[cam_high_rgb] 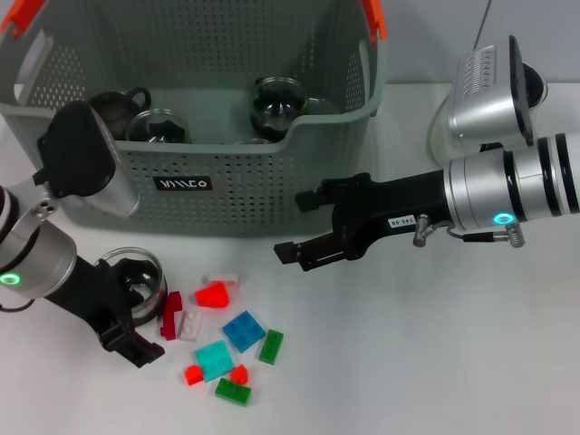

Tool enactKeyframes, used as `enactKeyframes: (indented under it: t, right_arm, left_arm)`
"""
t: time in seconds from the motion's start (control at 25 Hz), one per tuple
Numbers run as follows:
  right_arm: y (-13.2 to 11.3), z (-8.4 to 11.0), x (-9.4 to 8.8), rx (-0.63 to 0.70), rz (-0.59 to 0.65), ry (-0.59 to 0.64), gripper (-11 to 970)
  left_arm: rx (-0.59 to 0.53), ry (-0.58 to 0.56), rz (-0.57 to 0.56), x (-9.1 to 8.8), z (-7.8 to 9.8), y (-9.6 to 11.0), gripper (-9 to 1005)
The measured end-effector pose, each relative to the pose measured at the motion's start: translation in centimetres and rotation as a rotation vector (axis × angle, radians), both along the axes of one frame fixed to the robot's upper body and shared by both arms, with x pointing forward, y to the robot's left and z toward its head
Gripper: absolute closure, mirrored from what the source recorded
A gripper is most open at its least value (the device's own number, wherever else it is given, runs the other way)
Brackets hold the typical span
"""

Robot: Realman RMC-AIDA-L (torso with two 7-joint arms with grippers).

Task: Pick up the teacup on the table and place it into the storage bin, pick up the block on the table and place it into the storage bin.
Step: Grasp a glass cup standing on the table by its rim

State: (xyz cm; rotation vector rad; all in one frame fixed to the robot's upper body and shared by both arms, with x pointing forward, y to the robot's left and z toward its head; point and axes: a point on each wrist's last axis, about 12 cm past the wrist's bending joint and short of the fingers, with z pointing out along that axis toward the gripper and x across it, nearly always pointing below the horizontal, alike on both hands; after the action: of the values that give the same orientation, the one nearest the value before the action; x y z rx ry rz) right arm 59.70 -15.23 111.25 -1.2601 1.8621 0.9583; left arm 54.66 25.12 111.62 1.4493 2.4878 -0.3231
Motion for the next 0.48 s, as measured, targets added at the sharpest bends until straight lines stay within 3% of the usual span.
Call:
enactKeyframes:
  t: [0.24, 0.48]
  right_arm:
    - [0.01, -0.03, 0.06, -0.004, -0.003, -0.006, 14]
    - [-0.01, -0.02, 0.09, -0.003, -0.004, -0.007, 14]
  left_arm:
    - [-0.005, 0.018, 0.034, 0.03, -0.01, -0.24, 190]
    - [0.013, 0.006, 0.047, 0.21, -0.23, -0.61, 338]
